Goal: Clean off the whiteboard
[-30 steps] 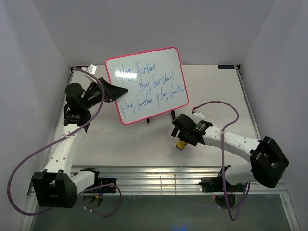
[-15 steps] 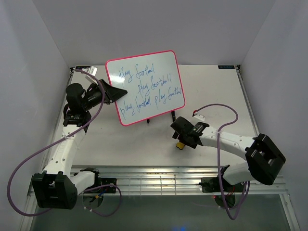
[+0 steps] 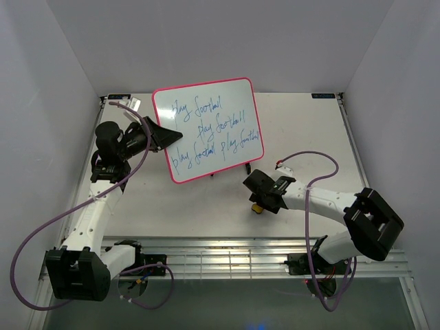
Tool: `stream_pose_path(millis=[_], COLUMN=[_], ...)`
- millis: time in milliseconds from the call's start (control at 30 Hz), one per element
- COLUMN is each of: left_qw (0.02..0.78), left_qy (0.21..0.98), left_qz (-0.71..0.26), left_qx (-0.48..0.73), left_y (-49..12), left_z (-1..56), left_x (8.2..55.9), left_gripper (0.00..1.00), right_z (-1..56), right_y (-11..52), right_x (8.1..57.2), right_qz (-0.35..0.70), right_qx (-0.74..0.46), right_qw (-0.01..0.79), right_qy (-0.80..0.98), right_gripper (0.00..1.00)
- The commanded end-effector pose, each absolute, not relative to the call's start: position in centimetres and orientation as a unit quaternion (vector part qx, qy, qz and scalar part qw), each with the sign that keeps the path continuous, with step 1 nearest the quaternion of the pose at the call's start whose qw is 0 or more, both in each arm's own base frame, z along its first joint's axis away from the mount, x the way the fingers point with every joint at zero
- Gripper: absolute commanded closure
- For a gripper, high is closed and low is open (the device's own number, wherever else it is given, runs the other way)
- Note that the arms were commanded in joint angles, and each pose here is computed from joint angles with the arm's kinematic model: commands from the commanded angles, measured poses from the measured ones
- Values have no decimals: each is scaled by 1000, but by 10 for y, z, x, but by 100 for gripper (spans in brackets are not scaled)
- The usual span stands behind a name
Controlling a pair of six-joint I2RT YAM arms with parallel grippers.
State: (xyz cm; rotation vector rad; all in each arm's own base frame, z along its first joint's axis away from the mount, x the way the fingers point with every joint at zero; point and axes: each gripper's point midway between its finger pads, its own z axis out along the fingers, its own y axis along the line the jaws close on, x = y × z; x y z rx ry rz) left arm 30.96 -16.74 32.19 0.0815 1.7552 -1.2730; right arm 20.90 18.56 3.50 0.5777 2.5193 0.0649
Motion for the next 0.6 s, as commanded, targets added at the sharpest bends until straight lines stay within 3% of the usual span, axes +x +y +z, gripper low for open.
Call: stream_pose_path(millis=[0,233,567], left_qw=[525,525,525], left_qy=[666,667,671], left_qz=[-523,-521,-516], left_qx=[85,86,89], left_y=[-168,-168,-167], left_z=[365,364,361], left_x=[295,296,295], left_gripper=[100,100,100], right_z=[28,28,25], right_y=[179,178,178], right_x=[211,212,213], right_qz=[12,17,16], right_qx=[233,235,233], right_qw=[289,294,296], right_qy=[929,926,926], right_gripper=[38,40,51])
